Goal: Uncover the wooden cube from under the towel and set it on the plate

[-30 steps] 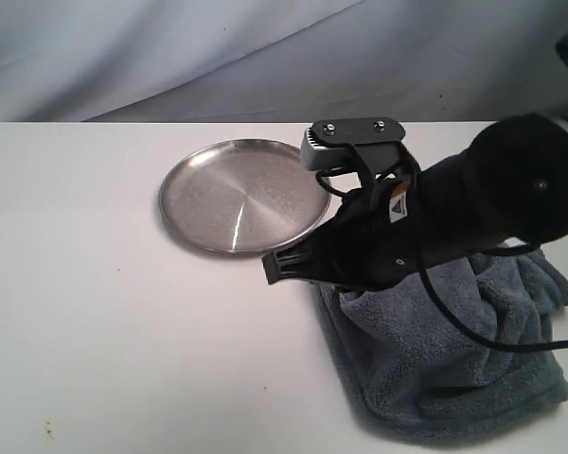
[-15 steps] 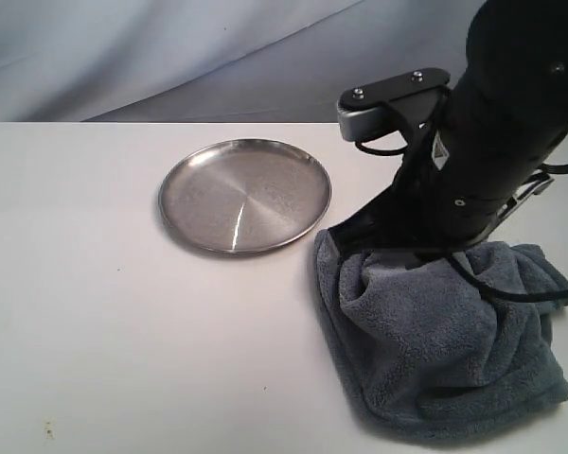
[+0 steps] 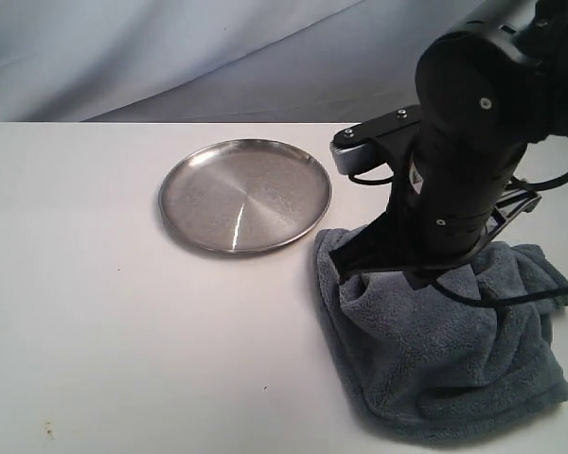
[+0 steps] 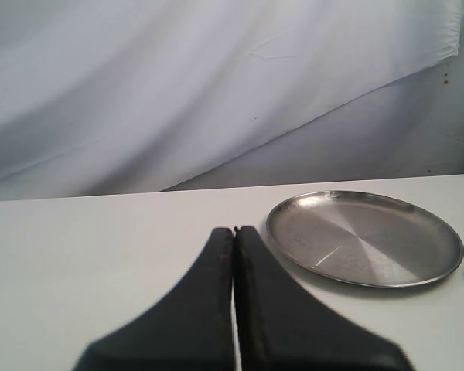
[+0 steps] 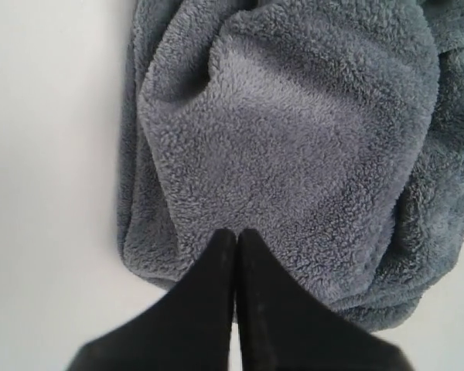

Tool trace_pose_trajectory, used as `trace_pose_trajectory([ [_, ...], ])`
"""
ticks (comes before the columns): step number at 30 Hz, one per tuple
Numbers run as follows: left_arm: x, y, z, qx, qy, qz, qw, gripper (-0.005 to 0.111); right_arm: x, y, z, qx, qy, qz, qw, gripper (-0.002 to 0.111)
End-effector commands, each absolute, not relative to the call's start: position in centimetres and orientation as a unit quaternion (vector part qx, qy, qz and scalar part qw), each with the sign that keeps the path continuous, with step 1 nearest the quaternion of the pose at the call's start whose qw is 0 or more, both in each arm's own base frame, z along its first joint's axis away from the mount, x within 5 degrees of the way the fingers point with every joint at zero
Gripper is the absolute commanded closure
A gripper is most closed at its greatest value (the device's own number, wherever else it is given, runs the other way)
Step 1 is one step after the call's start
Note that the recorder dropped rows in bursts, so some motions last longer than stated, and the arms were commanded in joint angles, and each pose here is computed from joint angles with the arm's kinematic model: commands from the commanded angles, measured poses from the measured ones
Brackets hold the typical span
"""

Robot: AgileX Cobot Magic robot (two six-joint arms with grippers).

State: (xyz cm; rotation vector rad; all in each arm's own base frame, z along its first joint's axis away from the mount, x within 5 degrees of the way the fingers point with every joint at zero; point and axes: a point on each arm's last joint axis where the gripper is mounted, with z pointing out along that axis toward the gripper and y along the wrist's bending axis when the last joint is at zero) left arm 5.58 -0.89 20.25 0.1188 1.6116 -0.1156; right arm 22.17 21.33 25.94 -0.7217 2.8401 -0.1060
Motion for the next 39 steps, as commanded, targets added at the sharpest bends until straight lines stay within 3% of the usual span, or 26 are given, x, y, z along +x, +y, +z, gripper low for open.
trace_pose_trajectory([
  [1,5.6,-0.9,20.1,0.053,0.72,-0.055,0.689,0.107,24.4,19.8,26.1,-0.207,0.971,-0.012,0.116,0.108],
  [9,5.6,-0.9,20.1,0.053,0.72,-0.055,0.689,0.107,28.8,15.4,24.6,-0.146,0.985,-0.019,0.09,0.108],
  [14,5.6,-0.9,20.1,0.053,0.72,-0.055,0.689,0.107,32.2,15.1,23.3,-0.135,0.987,-0.03,0.08,0.108],
  [28,5.6,-0.9,20.1,0.053,0.72,-0.055,0.689,0.107,41.0,20.1,21.3,-0.127,0.989,-0.007,0.079,0.108],
  [39,5.6,-0.9,20.1,0.053,0.72,-0.055,0.689,0.107,40.5,27.4,21.6,-0.182,0.976,0.048,0.111,0.108],
])
